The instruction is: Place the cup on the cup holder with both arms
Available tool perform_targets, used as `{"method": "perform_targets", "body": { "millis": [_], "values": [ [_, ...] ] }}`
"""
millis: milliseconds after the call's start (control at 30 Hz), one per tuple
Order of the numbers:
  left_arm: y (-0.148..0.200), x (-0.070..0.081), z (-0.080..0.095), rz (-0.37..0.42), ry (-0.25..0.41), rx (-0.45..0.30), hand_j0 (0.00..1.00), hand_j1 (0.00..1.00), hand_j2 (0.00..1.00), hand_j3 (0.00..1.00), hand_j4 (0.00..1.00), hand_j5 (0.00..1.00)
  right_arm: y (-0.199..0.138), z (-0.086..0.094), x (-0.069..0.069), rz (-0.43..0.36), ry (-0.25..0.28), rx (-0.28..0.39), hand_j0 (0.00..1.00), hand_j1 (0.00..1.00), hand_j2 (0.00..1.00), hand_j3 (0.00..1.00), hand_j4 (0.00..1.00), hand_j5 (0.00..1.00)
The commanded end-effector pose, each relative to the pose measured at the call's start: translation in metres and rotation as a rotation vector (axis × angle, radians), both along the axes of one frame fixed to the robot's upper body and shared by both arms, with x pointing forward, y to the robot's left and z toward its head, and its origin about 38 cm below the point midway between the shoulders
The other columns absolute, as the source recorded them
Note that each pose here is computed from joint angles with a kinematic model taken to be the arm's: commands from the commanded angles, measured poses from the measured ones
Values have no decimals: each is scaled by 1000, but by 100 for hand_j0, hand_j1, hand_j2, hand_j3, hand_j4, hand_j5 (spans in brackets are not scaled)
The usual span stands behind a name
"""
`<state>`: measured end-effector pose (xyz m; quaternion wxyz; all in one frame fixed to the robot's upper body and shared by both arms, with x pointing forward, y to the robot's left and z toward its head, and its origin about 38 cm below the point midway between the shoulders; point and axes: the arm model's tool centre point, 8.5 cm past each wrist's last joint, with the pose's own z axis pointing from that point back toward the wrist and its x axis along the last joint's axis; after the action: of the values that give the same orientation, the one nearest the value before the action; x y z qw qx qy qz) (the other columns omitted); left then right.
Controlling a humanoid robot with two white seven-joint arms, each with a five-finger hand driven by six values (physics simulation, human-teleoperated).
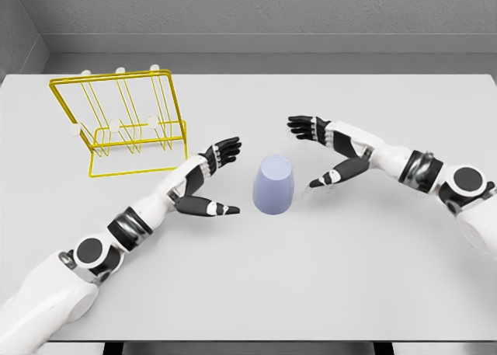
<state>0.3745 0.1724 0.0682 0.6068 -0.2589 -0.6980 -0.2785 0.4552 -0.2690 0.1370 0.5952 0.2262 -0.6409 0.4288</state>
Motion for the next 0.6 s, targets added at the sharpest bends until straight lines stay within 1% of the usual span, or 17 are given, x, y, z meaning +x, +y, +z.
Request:
{"method": "perform_targets", "body": {
  "millis": [0,33,67,100,133,233,267,300,333,367,400,433,467,500,533,567],
  "values": [
    [-13,1,-8,1,24,-23,100,100,100,100,100,100,-29,16,2,-35,-31,-44,100,100,100,100,100,100],
    [-16,0,-11,0,27,-19,100,100,100,100,100,100,-35,33,10,-44,-64,-55,100,100,100,100,100,100],
    [-21,1,-13,-5,14,0,100,100,100,100,100,100,-49,47,13,-65,-90,-77,100,100,100,100,100,100],
    [-24,0,-14,-9,9,5,100,100,100,100,100,100,-54,57,17,-76,-108,-85,100,100,100,100,100,100],
    [-24,1,-13,-6,9,3,100,100,100,100,100,100,-63,60,15,-86,-113,-102,100,100,100,100,100,100],
    [-24,2,-12,-6,8,1,100,100,100,100,100,100,-69,61,13,-87,-111,-114,100,100,100,100,100,100],
    [-23,7,-7,-4,-1,-1,100,100,100,100,100,100,-71,62,13,-86,-116,-125,100,100,100,100,100,100],
    [-24,7,-6,-4,3,-6,100,100,100,100,100,100,-78,66,11,-87,-136,-134,100,100,100,100,100,100],
    [-24,8,-7,-2,8,-4,100,100,100,100,100,100,-76,71,8,-58,-199,-118,100,100,100,100,100,100],
    [-24,8,-8,-1,16,-1,100,100,100,100,100,100,-74,75,6,-36,-247,-105,100,100,100,100,100,100],
    [-24,8,-7,-2,15,-2,100,100,100,100,100,100,-73,73,5,-16,-269,-160,100,100,100,100,100,100],
    [-25,8,-8,-3,14,2,100,100,100,100,100,100,-76,64,2,24,-309,-320,100,100,100,100,100,100],
    [-25,8,-7,-3,12,0,100,100,100,100,100,100,-82,63,0,49,-342,-415,100,100,100,100,100,100],
    [-27,8,-8,-5,15,-2,100,100,100,100,100,100,-97,74,-5,48,-394,-424,100,100,100,100,100,100],
    [-31,8,-9,-6,18,-8,100,100,100,100,100,100,-116,82,-9,20,-400,-454,100,100,100,100,100,100],
    [-31,8,-11,-6,22,-7,100,100,100,100,100,100,-123,82,-12,11,-392,-468,100,100,100,100,100,100]
  ]
}}
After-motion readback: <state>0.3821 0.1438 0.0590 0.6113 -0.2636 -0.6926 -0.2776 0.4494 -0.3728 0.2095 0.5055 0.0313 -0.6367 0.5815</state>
